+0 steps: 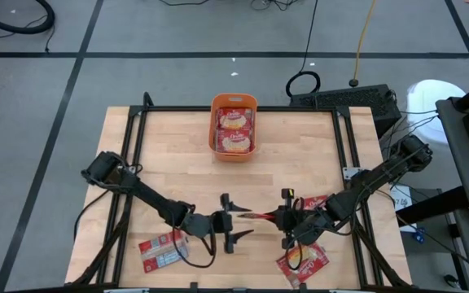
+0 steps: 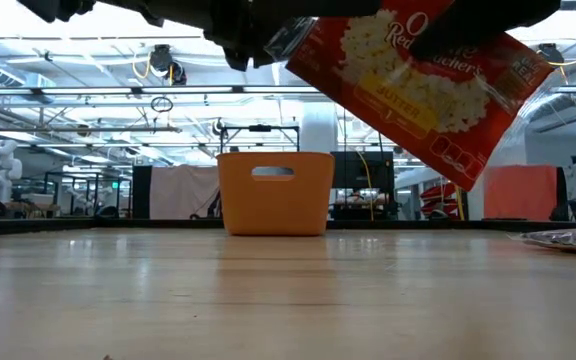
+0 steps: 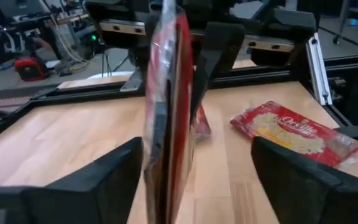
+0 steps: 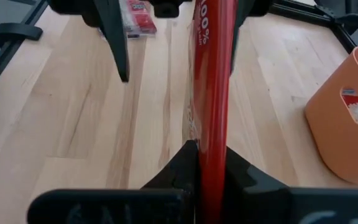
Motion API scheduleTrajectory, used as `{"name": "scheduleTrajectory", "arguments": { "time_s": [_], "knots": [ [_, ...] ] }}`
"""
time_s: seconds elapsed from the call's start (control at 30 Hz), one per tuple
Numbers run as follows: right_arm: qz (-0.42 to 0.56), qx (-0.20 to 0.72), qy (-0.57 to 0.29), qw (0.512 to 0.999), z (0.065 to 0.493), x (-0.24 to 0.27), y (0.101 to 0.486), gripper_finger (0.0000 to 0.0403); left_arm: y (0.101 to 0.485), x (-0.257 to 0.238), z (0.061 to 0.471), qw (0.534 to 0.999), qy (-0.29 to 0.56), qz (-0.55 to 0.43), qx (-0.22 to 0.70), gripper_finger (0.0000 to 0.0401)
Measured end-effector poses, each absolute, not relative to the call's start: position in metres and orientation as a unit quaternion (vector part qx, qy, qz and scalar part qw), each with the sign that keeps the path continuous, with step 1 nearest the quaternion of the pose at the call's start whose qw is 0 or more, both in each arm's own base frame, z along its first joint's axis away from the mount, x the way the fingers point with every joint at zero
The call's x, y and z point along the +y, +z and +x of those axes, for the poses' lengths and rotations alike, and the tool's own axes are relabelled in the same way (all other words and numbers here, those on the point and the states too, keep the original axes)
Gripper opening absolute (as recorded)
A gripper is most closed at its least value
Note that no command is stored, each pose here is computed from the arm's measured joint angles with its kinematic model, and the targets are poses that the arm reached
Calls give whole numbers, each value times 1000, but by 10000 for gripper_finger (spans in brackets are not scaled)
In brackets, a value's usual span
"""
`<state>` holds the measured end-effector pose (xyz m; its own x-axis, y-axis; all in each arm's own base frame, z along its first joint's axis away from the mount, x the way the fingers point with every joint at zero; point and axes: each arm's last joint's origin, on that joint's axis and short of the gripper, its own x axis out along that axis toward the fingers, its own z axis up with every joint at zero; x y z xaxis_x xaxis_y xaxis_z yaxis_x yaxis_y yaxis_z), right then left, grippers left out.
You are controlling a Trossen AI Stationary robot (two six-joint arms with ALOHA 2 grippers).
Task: Sort popcorn bags into baskets
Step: Put the red popcorn bag into the orange bin
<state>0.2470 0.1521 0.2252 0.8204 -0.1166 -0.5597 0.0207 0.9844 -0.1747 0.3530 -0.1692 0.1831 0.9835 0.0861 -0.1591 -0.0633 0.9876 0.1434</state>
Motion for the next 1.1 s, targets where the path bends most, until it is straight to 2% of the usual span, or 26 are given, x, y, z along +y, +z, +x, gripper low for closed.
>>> {"name": "scheduleTrajectory", "arguments": {
  "time_s": [0.1,0.4,0.5,0.6,0.73,0.97,1.1],
  "knots": [
    [-81,298,-36,950,247,152,225,20,180,-169,353,993,37,73,90,259],
    [-82,300,-26,950,247,153,225,20,180,-170,354,992,20,91,89,69],
    [-82,300,-25,950,247,153,225,20,180,-170,354,991,15,97,91,22],
    [-75,296,-20,952,247,154,226,20,180,-171,354,991,8,97,91,20],
    [-44,290,-25,956,248,154,227,32,179,-171,353,991,4,99,91,43],
    [45,301,-29,952,256,148,235,121,173,-165,355,988,8,101,121,22],
    [35,325,-41,944,261,141,248,163,171,-161,356,988,12,85,132,20]
  ]
}}
